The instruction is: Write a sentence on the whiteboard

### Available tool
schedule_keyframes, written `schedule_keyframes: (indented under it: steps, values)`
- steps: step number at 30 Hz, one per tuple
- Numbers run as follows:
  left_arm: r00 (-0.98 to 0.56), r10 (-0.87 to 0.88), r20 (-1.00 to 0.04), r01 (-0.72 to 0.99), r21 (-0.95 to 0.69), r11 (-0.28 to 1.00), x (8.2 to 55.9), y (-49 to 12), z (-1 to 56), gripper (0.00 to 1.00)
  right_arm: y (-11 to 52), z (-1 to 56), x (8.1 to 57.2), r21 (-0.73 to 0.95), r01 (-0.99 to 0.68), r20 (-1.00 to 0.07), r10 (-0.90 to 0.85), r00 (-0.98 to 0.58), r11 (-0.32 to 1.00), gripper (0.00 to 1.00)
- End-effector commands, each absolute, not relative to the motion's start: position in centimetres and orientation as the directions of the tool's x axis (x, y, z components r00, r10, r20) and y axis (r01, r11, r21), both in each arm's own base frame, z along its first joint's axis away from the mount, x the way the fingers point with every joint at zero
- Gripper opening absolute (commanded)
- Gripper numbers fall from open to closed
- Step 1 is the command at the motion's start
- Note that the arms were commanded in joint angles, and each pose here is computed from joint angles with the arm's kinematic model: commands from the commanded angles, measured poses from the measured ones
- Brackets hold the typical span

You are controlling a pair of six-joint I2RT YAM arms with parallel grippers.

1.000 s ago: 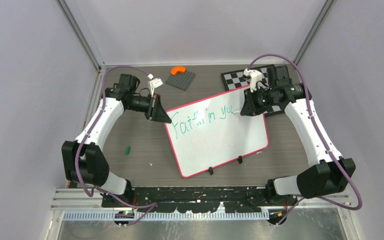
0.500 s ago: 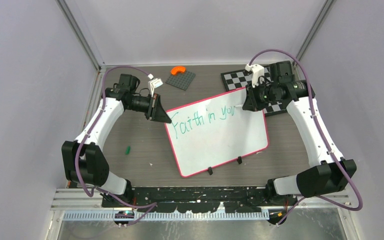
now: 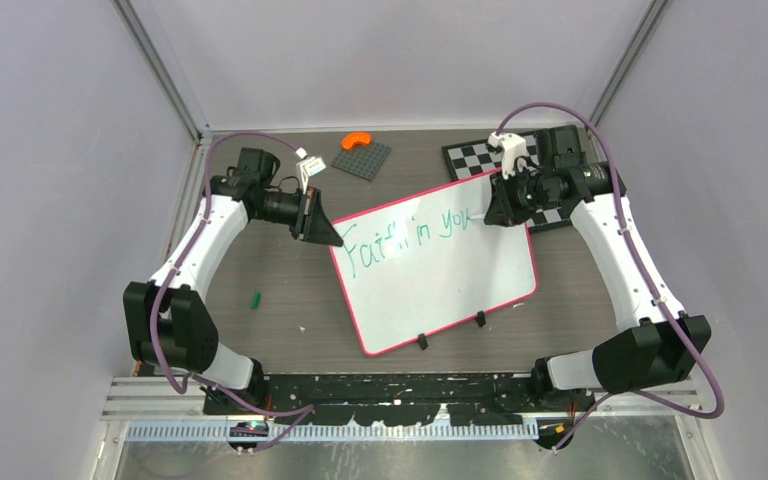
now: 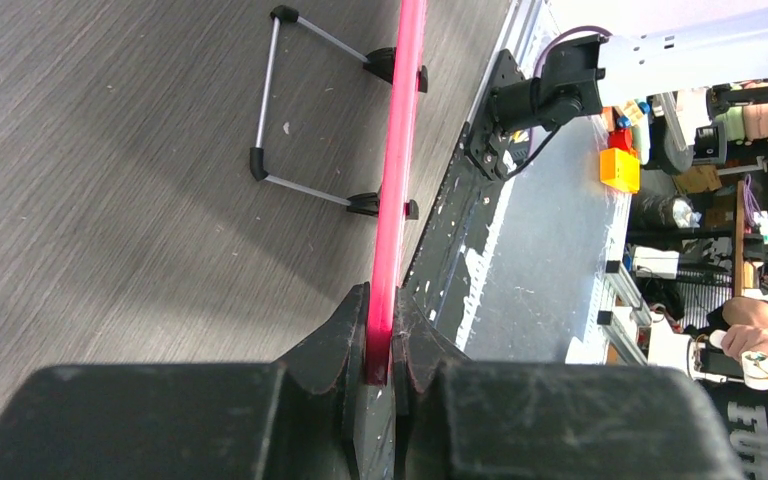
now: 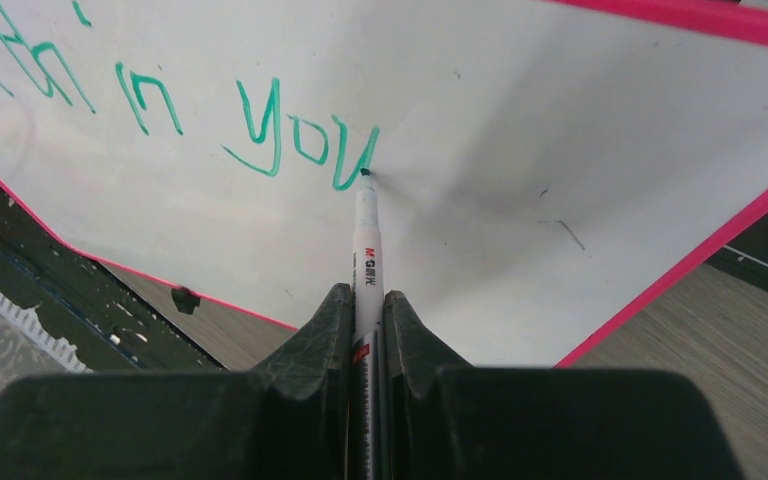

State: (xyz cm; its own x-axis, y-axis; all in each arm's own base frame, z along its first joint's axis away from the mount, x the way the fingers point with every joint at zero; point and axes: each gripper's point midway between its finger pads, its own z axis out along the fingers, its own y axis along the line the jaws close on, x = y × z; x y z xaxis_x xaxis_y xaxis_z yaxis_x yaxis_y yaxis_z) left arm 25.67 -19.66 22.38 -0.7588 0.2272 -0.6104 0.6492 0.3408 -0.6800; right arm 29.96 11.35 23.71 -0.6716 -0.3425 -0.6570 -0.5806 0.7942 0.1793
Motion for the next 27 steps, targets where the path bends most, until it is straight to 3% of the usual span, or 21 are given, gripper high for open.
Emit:
schedule_keyframes:
  steps: [1, 16, 27]
  values:
    - [-0.742, 0.233, -0.628, 0.666, -0.655, 0.357, 26.1, -19.7, 22.7, 0.00, 10.8, 23.5, 29.3, 0.152, -0.589, -0.666, -0.358, -0.654, 0.794, 0.00]
    - [-0.743, 0.234, -0.627, 0.666, -0.656, 0.356, 26.1, -19.7, 22.6, 0.00, 10.3, 27.4, 30.2, 0.084, -0.605, -0.727, -0.366, -0.581, 0.792, 0.00]
    - [-0.741, 0.235, -0.629, 0.667, -0.652, 0.360, 26.0, -19.6, 22.6, 0.00, 10.8, 26.2, 31.5, 0.115, -0.609, -0.717, -0.359, -0.598, 0.785, 0.00]
